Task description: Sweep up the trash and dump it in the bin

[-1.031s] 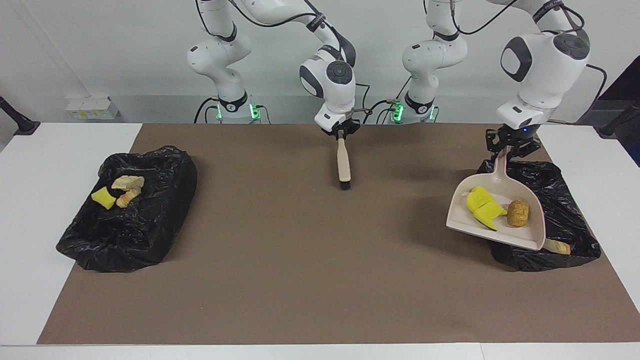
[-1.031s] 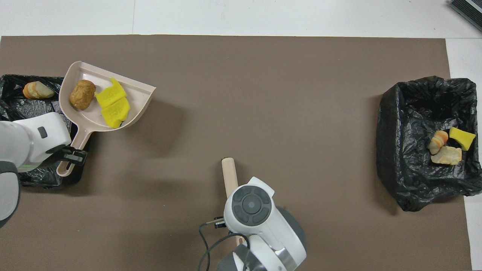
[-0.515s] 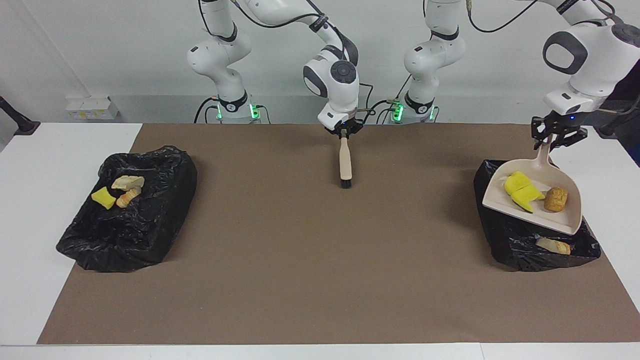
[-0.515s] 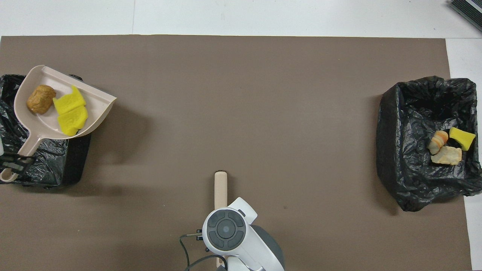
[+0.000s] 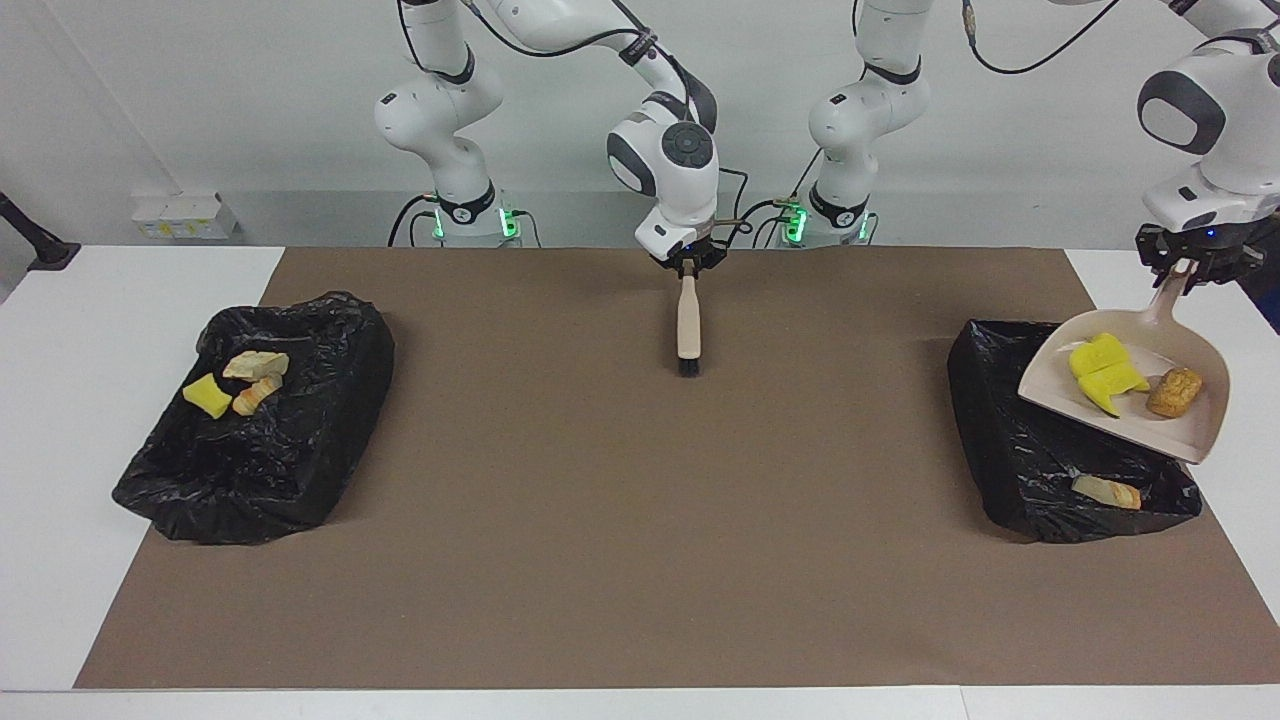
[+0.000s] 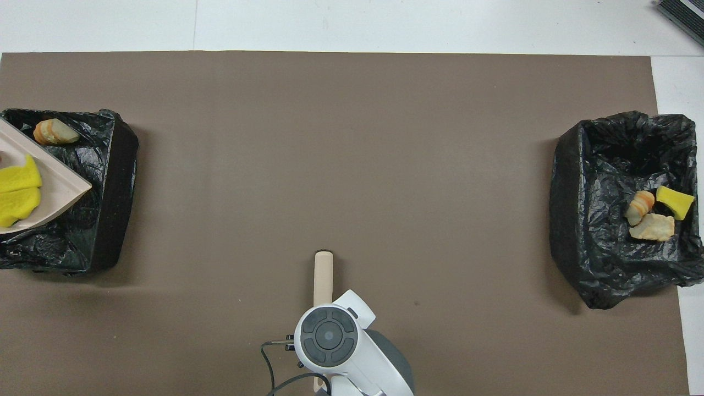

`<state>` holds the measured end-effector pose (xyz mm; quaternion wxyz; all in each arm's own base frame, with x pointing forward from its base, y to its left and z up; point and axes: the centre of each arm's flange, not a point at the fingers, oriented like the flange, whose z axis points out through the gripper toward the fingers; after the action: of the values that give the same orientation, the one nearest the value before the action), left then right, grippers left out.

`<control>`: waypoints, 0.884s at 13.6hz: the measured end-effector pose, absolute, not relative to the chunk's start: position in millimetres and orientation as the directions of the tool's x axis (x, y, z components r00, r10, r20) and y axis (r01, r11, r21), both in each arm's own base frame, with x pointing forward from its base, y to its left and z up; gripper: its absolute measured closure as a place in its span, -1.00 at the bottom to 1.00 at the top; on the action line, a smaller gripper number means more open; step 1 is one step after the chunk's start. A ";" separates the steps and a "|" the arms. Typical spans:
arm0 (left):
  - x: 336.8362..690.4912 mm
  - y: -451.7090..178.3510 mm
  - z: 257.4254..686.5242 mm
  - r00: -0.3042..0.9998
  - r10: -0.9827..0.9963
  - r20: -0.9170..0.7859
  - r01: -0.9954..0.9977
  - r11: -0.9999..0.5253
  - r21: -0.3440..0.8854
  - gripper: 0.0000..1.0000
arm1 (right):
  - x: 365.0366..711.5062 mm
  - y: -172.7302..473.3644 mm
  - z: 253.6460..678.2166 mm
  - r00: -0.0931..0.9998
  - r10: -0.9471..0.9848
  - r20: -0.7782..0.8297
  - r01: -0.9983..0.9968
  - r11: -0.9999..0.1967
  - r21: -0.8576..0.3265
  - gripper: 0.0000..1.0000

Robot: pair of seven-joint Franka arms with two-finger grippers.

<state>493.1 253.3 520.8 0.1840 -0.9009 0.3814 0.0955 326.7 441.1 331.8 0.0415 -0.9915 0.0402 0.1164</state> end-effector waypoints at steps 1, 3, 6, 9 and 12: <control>495.0 254.9 523.9 0.663 -0.656 -0.362 -0.747 -0.610 -0.263 0.37 | 326.7 441.1 330.0 0.969 -0.072 -0.236 -0.091 -0.993 -0.070 0.37; 497.9 252.9 530.8 0.612 -0.650 -0.451 -0.787 -0.558 -0.263 0.37 | 328.4 443.0 327.2 0.968 -0.072 -0.239 -0.091 -0.993 -0.069 -0.08; 507.8 234.5 541.6 0.531 -0.629 -0.567 -0.841 -0.475 -0.260 0.37 | 335.3 449.9 339.0 0.972 -0.069 -0.225 -0.092 -0.991 -0.092 -0.79; 526.8 200.0 556.6 0.458 -0.601 -0.655 -0.882 -0.400 -0.250 0.37 | 347.8 449.3 354.9 0.971 -0.078 -0.228 -0.103 -0.990 -0.096 -1.00; 551.8 162.4 568.3 0.389 -0.564 -0.728 -0.918 -0.299 -0.259 0.37 | 387.7 424.9 401.8 0.964 -0.106 -0.246 -0.133 -0.986 -0.096 -1.00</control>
<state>551.8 162.4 568.3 0.3375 -0.7620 0.4863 0.2625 387.7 424.9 401.8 0.0557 -0.9893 0.0604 0.1207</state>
